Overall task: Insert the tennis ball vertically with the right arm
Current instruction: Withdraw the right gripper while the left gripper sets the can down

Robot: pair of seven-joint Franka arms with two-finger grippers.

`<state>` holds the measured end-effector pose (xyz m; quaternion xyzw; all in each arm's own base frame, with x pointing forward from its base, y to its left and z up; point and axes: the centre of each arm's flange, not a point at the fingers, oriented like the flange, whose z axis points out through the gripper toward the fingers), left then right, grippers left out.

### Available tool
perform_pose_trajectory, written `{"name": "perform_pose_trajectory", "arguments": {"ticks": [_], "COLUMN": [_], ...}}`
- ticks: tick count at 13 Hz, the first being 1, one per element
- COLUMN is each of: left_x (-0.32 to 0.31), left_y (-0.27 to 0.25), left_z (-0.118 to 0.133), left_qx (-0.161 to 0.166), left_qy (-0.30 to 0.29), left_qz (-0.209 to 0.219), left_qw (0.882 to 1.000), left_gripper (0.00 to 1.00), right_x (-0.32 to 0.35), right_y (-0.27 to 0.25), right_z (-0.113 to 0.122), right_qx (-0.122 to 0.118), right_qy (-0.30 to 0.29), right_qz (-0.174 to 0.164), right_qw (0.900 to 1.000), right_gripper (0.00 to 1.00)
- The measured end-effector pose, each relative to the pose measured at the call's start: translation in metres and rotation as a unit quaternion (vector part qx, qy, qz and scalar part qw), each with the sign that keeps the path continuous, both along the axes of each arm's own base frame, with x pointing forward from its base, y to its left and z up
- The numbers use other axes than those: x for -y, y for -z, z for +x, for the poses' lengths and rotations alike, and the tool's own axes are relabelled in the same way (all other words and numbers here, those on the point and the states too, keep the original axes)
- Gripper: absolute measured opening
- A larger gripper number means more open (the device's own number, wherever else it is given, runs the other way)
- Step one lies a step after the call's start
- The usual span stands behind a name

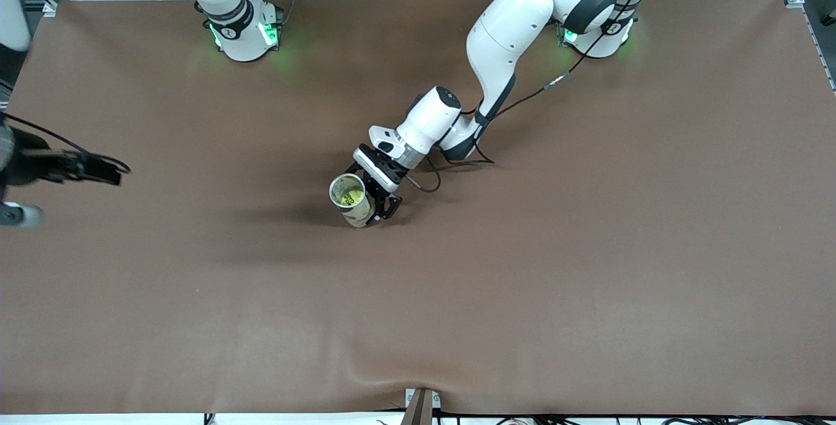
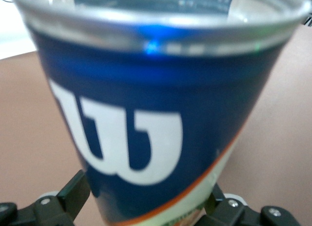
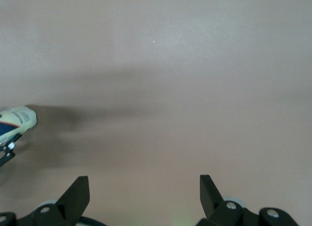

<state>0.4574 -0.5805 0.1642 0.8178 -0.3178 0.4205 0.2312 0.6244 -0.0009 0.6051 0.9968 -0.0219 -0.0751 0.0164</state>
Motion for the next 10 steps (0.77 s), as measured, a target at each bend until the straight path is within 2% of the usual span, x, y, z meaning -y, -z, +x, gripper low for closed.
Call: {"name": "perform_pose_trajectory", "arguments": {"ticks": [3, 10], "left_x": [-0.012, -0.041], "left_y": [-0.005, -0.005], "left_z": [-0.006, -0.025], "left_qx": [-0.007, -0.027], "left_qy": [0.002, 0.007], "left_qz": [0.014, 0.049], "left_qw": [1.000, 0.998], "left_gripper": [1.00, 1.00], "right_x": [-0.016, -0.030], "right_y": [-0.023, -0.025], "right_z": [-0.012, -0.013], "right_qx": [0.010, 0.011], "right_qy": [-0.010, -0.023], "right_qz": [-0.006, -0.002], "right_qw": [1.000, 1.000], "right_gripper": [1.00, 1.00]}}
